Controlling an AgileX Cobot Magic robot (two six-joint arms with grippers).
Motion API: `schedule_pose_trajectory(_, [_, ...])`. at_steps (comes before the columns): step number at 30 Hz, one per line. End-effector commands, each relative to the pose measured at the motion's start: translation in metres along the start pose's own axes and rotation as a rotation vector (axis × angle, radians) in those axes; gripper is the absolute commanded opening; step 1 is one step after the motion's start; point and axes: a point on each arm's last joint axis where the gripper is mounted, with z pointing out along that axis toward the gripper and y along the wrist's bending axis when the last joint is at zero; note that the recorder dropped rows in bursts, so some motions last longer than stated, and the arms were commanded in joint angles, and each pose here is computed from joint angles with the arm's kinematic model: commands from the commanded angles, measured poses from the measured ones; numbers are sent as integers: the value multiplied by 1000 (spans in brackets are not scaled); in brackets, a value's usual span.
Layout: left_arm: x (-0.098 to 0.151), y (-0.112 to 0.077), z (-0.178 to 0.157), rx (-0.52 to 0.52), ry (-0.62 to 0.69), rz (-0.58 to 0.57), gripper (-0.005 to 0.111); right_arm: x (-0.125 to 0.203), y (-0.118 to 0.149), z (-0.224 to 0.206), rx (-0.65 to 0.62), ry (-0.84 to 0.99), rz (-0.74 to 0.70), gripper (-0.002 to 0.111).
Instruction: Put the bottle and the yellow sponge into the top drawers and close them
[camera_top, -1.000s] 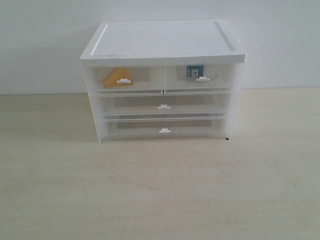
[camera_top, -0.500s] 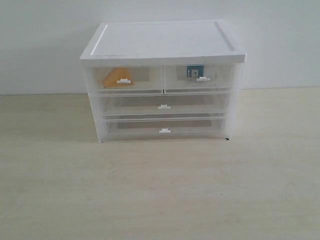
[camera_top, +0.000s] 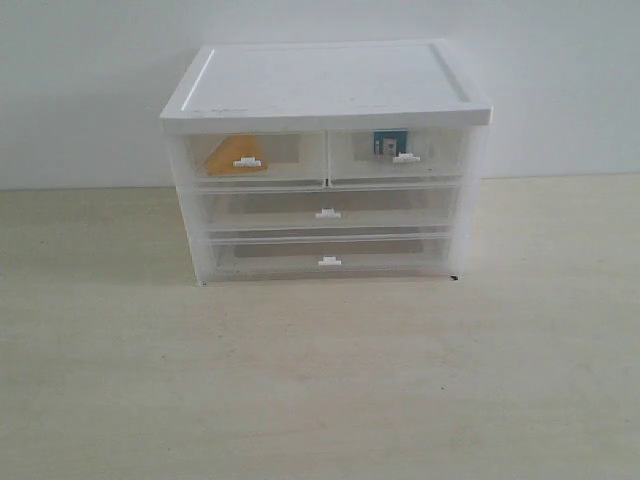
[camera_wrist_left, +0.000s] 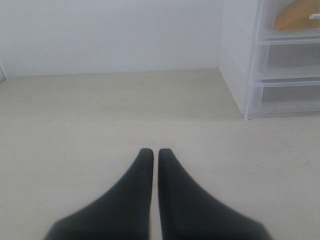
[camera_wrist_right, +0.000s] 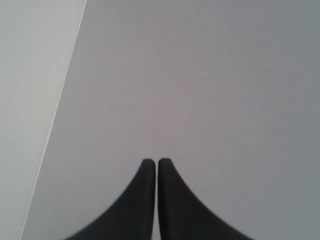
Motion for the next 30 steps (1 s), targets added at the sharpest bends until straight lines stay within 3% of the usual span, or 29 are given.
schedule_pose_trajectory(1, [1,0,0,-1,1,-3,4,6,-4,-26,107,-66,10,0])
schedule_pose_trajectory(12, [1,0,0,-1,1,-3,4,18,-8,-60,282,74,-142,0])
schedule_pose_trajectory(22, [1,0,0,-1,1,-3,4,62,-24,-88,458,702,-251,0])
schedule_pose_trajectory(26, [1,0,0,-1,1,-3,4,73,-22,-99,396,886,-267,0])
schedule_pose_trajectory(30, [1,0,0,-1,1,-3,4,75,-16,-105,307,938,-277,0])
